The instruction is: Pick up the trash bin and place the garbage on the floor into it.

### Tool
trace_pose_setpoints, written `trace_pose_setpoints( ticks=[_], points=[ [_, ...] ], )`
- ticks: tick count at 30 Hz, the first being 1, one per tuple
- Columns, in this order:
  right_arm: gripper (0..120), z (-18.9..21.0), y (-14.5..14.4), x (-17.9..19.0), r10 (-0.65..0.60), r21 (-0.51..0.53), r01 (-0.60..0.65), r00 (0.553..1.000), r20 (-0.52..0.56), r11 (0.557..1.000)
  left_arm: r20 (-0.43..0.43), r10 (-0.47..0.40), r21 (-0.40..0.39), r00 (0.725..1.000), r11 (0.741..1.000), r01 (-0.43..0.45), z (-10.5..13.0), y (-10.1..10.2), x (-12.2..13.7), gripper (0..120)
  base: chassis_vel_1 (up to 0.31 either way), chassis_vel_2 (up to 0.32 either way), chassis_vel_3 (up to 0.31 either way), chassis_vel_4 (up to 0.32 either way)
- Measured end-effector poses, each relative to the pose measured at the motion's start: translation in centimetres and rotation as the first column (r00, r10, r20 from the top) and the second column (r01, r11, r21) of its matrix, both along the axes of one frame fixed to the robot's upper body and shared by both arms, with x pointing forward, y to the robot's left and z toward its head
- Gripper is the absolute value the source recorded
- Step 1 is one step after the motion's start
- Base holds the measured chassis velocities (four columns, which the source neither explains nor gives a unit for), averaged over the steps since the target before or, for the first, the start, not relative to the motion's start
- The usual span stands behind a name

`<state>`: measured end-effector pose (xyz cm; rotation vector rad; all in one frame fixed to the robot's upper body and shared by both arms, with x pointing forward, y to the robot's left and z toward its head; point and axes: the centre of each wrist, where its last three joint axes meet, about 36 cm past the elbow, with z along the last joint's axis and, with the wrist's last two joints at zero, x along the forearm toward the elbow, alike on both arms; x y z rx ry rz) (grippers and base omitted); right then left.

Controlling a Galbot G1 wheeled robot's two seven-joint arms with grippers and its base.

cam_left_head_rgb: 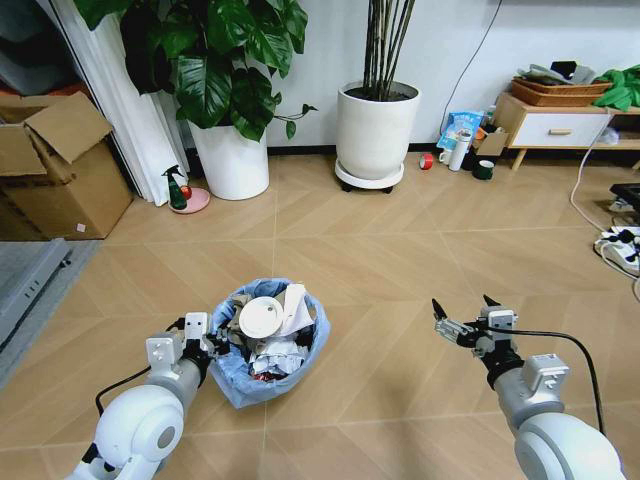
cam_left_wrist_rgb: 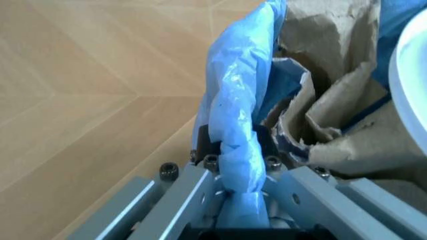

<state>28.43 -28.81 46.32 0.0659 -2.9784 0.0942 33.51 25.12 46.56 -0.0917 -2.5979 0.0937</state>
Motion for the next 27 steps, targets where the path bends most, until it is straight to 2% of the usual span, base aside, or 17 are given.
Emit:
trace_pose_setpoints(
  ticks=[9, 11, 12, 15, 18, 25, 27],
  points=[
    [100, -0.2, -0.1, 0.1, -0.001, 0.003, 0.001, 1.000, 0.007, 1.000, -0.029, 0.058, 0.004, 0.998, 0.998, -0.057, -0.7, 0.1, -0.1, 0, -0.014, 0.016, 0.017, -0.016],
    [100, -0.4, -0.1, 0.0, -0.004, 0.006, 0.004, 1.000, 0.014, 1.000, -0.058, 0.127, 0.024, 0.990, 0.992, -0.126, -1.3, 0.5, 0.1, 0, 0.000, 0.000, 0.000, 0.000],
    [100, -0.4, -0.1, 0.0, -0.004, 0.006, 0.004, 1.000, 0.014, 1.000, -0.058, 0.127, 0.024, 0.990, 0.992, -0.126, -1.3, 0.5, 0.1, 0, 0.000, 0.000, 0.000, 0.000],
    [100, -0.4, -0.1, 0.0, -0.002, 0.006, 0.001, 1.000, 0.021, 1.000, -0.104, 0.232, 0.070, 0.967, 0.972, -0.226, -2.5, 1.1, 0.9, 0, 0.000, 0.000, 0.000, 0.000],
    [100, -0.4, -0.2, 0.0, -0.002, 0.004, 0.002, 1.000, 0.026, 1.000, -0.126, 0.279, 0.086, 0.952, 0.959, -0.270, -3.2, 1.5, 1.6, 0, 0.000, 0.000, 0.000, 0.000],
    [100, -0.5, -0.3, -0.1, -0.005, 0.003, 0.005, 1.000, 0.029, 1.000, -0.135, 0.312, 0.070, 0.940, 0.950, -0.305, -4.1, 1.6, 3.1, 0, 0.000, 0.000, 0.000, 0.000],
    [100, -0.6, -0.4, -0.2, -0.007, 0.003, 0.007, 0.999, 0.033, 1.000, -0.146, 0.340, 0.054, 0.929, 0.940, -0.336, -4.5, 1.4, 4.6, 0, 0.000, 0.000, 0.000, 0.000]
  ],
)
